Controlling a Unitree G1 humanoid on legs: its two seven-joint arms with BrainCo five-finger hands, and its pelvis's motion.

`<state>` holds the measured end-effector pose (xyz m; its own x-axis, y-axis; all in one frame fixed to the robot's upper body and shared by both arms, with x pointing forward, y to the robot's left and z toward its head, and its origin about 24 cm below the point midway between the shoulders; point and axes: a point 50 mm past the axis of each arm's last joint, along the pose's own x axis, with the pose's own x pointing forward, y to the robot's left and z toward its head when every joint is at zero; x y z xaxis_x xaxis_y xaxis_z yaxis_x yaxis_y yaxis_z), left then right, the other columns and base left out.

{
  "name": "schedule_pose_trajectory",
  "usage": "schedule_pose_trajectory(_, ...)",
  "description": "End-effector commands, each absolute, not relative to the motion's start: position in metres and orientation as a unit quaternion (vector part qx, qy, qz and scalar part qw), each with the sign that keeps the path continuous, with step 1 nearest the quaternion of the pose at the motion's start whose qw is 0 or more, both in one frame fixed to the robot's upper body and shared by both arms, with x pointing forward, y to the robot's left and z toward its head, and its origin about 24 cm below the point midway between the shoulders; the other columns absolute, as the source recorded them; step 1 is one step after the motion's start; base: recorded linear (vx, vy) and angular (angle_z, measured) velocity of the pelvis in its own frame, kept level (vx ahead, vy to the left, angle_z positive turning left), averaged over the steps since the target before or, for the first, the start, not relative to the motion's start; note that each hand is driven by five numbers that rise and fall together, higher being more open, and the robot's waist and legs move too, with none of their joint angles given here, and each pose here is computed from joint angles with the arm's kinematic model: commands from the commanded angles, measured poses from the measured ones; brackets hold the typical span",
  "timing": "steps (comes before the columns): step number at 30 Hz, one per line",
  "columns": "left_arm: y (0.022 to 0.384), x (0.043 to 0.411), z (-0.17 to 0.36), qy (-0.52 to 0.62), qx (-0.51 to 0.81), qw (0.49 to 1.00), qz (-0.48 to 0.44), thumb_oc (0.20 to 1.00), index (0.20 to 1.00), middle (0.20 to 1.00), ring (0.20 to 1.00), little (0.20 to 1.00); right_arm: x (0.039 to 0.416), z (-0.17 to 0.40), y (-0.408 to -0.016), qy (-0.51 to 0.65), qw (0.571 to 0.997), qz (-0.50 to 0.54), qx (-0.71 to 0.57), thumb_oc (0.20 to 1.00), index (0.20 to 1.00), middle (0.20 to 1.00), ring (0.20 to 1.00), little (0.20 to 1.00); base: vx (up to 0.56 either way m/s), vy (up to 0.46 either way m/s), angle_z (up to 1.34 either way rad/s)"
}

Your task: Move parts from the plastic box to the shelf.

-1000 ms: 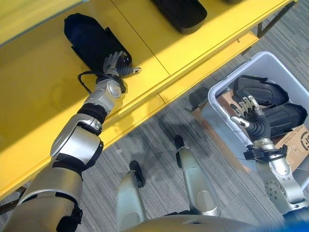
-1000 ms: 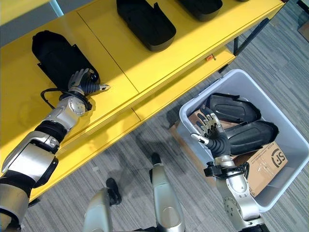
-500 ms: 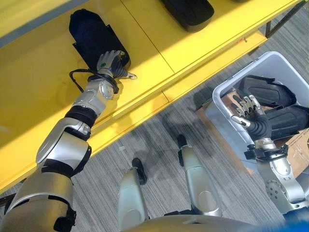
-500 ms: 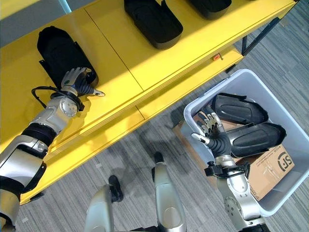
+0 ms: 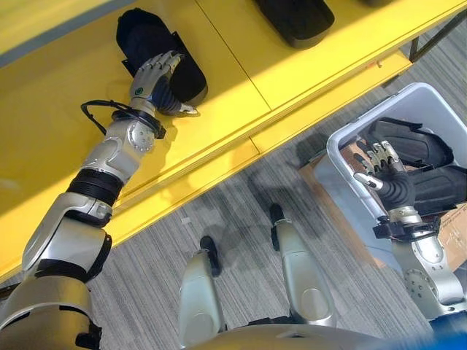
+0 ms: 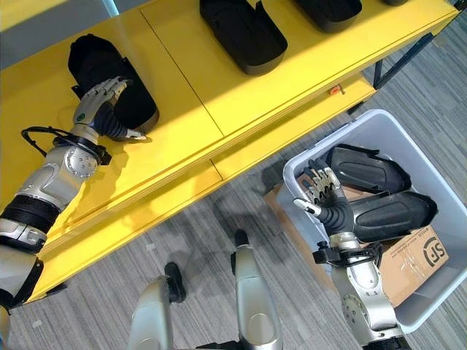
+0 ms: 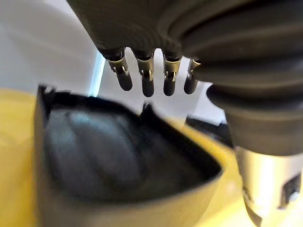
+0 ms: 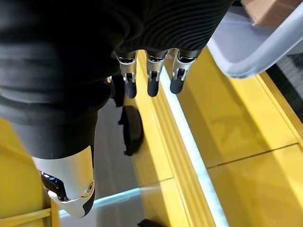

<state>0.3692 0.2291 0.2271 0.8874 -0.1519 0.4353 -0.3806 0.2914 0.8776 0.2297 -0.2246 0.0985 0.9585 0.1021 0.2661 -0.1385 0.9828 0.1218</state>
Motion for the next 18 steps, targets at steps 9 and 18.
schedule_pose_trajectory(9, 0.258, 0.292, 0.216, -0.324, 0.303, 0.895, 0.056, 1.000, 1.000, 1.000, 1.000, 1.000, 0.233, 0.116, -0.230, -0.185, 0.980, 0.050, 0.059, 1.000, 1.000, 1.000, 1.000, 1.000, 0.01, -0.001, 0.00)
schedule_pose_trajectory(18, 0.246, 0.235, 0.117, -0.188, -0.013, 0.982, -0.029, 1.000, 1.000, 1.000, 1.000, 1.000, 0.245, 0.112, -0.210, -0.172, 0.980, 0.087, 0.042, 1.000, 1.000, 1.000, 1.000, 1.000, 0.05, 0.003, 0.17)
